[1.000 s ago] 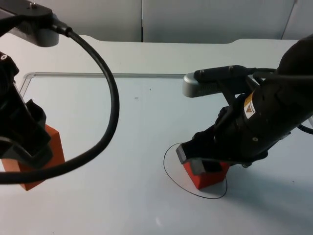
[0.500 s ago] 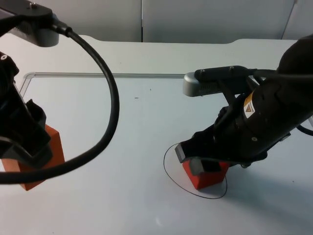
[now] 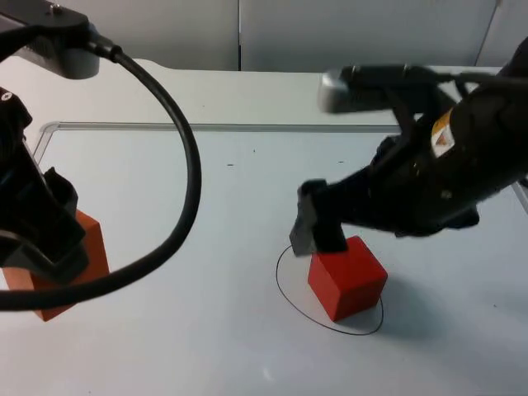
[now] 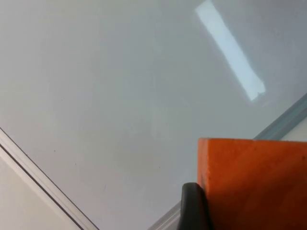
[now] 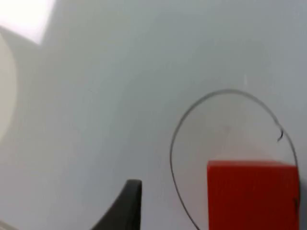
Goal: Pick up one cube with the left hand and another cube with the right hand. First place the cube in the right hand at the target position, then stack the cube in the left hand on top.
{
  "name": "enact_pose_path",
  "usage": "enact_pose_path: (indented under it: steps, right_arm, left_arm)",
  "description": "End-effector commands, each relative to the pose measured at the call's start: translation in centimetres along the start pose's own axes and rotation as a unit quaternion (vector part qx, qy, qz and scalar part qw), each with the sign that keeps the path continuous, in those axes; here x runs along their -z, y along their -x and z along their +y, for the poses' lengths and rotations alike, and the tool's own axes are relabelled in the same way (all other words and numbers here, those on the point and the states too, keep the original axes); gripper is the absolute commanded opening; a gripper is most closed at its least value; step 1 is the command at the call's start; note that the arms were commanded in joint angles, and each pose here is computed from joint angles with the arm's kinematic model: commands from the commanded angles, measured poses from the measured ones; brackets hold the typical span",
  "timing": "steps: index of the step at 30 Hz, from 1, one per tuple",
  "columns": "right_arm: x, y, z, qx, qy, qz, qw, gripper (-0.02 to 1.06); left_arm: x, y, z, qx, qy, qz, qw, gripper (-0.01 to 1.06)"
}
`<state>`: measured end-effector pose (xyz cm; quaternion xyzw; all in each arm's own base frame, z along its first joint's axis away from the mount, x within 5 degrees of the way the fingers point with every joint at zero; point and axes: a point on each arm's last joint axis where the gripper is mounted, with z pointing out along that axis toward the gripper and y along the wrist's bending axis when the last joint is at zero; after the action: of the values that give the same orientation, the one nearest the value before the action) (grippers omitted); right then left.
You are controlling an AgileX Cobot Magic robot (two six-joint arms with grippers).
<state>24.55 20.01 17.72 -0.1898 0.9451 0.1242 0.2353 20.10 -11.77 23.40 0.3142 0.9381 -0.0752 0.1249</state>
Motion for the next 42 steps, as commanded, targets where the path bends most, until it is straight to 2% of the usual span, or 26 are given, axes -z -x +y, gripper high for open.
enact_pose_path:
  steps: [1, 2, 3, 4, 6, 7, 9, 10, 12, 13, 16, 18, 20, 23, 24, 26, 27, 35, 42]
  right_arm:
    - [6.3, 1.8, 0.6, 0.014, 0.028, -0.099, 0.9946, 1.05]
    - [6.3, 1.8, 0.6, 0.014, 0.028, -0.099, 0.9946, 1.05]
    - [9.1, 2.0, 0.7, 0.026, 0.038, -0.138, 0.9894, 1.05]
    - [11.5, 2.1, 0.7, 0.035, 0.045, -0.172, 0.9834, 1.05]
    - [17.6, 1.6, 0.5, 0.055, 0.063, -0.265, 0.9607, 1.05]
    - [17.6, 1.6, 0.5, 0.055, 0.063, -0.265, 0.9607, 1.05]
    - [23.0, 0.2, 0.1, 0.082, 0.069, -0.349, 0.9310, 1.05]
    - [25.6, -0.9, -0.3, 0.089, 0.070, -0.391, 0.9134, 1.05]
    - [29.8, -3.3, -1.2, 0.100, 0.066, -0.455, 0.8822, 1.05]
    - [29.8, -3.3, -1.2, 0.100, 0.066, -0.455, 0.8822, 1.05]
    - [33.6, -6.8, -2.5, 0.106, 0.054, -0.508, 0.8527, 1.05]
    - [34.7, -8.6, -3.2, 0.109, 0.042, -0.513, 0.8507, 1.05]
    - [35.0, -9.3, -3.5, 0.107, 0.040, -0.511, 0.8519, 1.05]
    - [34.9, -10.5, -4.0, 0.103, 0.030, -0.483, 0.8690, 1.05]
    - [34.9, -10.5, -4.0, 0.103, 0.030, -0.483, 0.8690, 1.05]
    - [34.5, -10.8, -4.1, 0.102, 0.025, -0.461, 0.8814, 1.05]
    - [34.4, -10.9, -4.2, 0.102, 0.023, -0.455, 0.8845, 1.05]
    - [34.3, -10.9, -4.3, 0.109, 0.010, -0.452, 0.8852, 1.05]
    - [34.2, -10.9, -4.4, 0.112, 0.001, -0.452, 0.8852, 1.05]
  left_arm:
    - [0.3, 0.1, -0.3, -0.001, -0.004, -0.010, 1.000, 0.00]
    - [0.3, 0.1, -0.3, -0.001, -0.004, -0.010, 1.000, 0.00]
    - [0.5, 0.3, -0.3, 0.000, -0.003, -0.014, 1.000, 0.00]
    - [0.8, 0.7, -0.3, 0.000, -0.004, -0.020, 1.000, 0.00]
    - [2.0, 1.6, -0.3, -0.002, -0.004, -0.036, 0.999, 0.00]
    - [2.0, 1.6, -0.3, -0.002, -0.004, -0.036, 0.999, 0.00]
    - [3.5, 3.1, -0.4, 0.000, -0.009, -0.068, 0.998, 0.00]
    - [4.4, 3.9, -0.7, -0.005, -0.011, -0.088, 0.996, 0.00]
    - [6.1, 5.7, -1.4, -0.023, -0.010, -0.124, 0.992, 0.00]
    - [6.1, 5.7, -1.4, -0.023, -0.010, -0.124, 0.992, 0.00]
    - [6.9, 8.1, -3.3, -0.063, -0.017, -0.155, 0.986, 0.00]
    - [6.2, 9.6, -5.1, -0.094, -0.024, -0.162, 0.982, 0.00]
    - [5.4, 10.3, -5.8, -0.108, -0.024, -0.162, 0.981, 0.00]
    - [2.3, 12.0, -8.3, -0.146, -0.029, -0.156, 0.976, 0.00]
    - [2.3, 12.0, -8.3, -0.146, -0.029, -0.156, 0.976, 0.00]
    - [-0.3, 13.0, -9.4, -0.157, -0.033, -0.147, 0.976, 0.00]
    - [-2.0, 13.5, -9.9, -0.161, -0.034, -0.138, 0.977, 0.00]
    - [-7.2, 14.6, -10.3, -0.158, -0.038, -0.085, 0.983, 0.00]
    - [-9.3, 14.7, -11.5, -0.179, -0.035, -0.088, 0.979, 0.00]
